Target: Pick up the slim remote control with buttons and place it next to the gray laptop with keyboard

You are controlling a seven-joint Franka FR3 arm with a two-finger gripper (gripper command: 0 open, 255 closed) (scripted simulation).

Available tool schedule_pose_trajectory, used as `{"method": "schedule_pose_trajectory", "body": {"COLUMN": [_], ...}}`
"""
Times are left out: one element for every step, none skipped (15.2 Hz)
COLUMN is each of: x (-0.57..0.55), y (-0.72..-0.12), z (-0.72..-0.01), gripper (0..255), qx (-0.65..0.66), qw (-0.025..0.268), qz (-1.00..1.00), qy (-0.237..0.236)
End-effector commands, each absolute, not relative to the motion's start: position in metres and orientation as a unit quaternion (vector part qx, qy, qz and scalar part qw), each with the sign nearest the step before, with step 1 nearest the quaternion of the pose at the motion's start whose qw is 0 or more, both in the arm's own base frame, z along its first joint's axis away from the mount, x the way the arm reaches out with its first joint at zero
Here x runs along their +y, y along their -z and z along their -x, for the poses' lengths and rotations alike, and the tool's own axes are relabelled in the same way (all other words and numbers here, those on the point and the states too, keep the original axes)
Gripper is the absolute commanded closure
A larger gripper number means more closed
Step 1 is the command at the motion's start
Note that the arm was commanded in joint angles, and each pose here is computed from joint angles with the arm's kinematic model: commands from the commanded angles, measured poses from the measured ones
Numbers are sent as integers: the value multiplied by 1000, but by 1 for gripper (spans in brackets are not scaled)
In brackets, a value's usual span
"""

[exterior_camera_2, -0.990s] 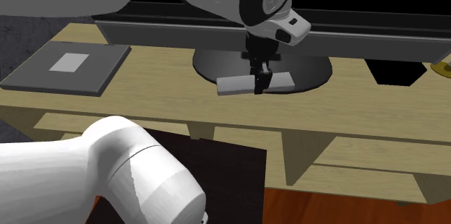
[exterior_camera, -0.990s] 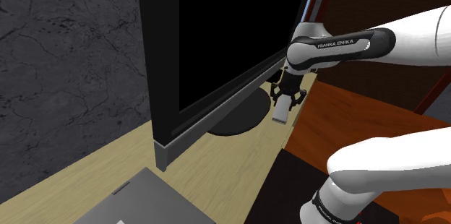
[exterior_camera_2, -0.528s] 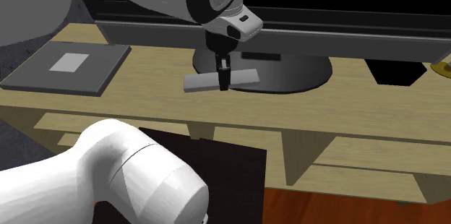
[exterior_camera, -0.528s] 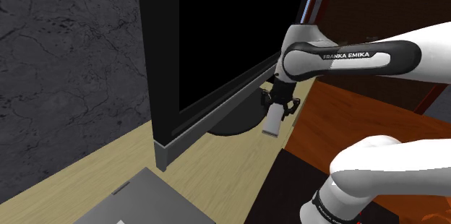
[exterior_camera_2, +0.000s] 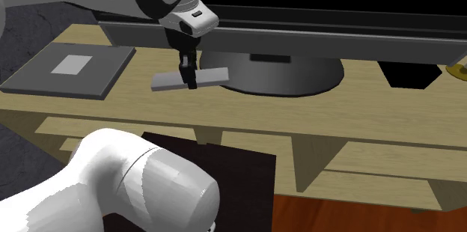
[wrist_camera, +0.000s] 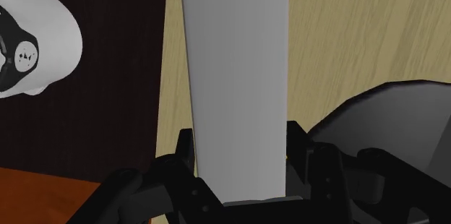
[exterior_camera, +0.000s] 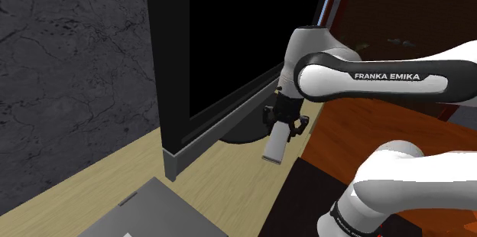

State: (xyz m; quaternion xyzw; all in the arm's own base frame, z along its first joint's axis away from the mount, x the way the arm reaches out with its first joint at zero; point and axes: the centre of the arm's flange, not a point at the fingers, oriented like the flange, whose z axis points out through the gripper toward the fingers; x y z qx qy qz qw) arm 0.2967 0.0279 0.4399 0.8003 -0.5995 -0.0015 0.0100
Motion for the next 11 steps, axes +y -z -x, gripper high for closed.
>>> {"method": "schedule_pose_trajectory", "body": {"x": [55, 69, 82, 95, 108, 121, 134, 148, 161, 174, 187], "y": [-438, -438, -438, -438, -438, -438, -438, -438, -438, -438, -438], "z": [-295, -294, -293, -293, -292, -291, -290, -290, -289, -288, -288], "gripper": [255, 255, 255, 255, 255, 255, 255, 255, 255, 255, 255], "qx": [-600, -600, -600, -600, -600, -600, -600, -600, -600, -600, -600], "qw": [10, 10, 10, 10, 10, 10, 10, 10, 10, 10, 10], "qz": [-800, -800, -800, -800, -800, -800, -800, -800, -800, -800, -800], "qy": [2, 2, 2, 2, 2, 2, 2, 2, 2, 2, 2]}}
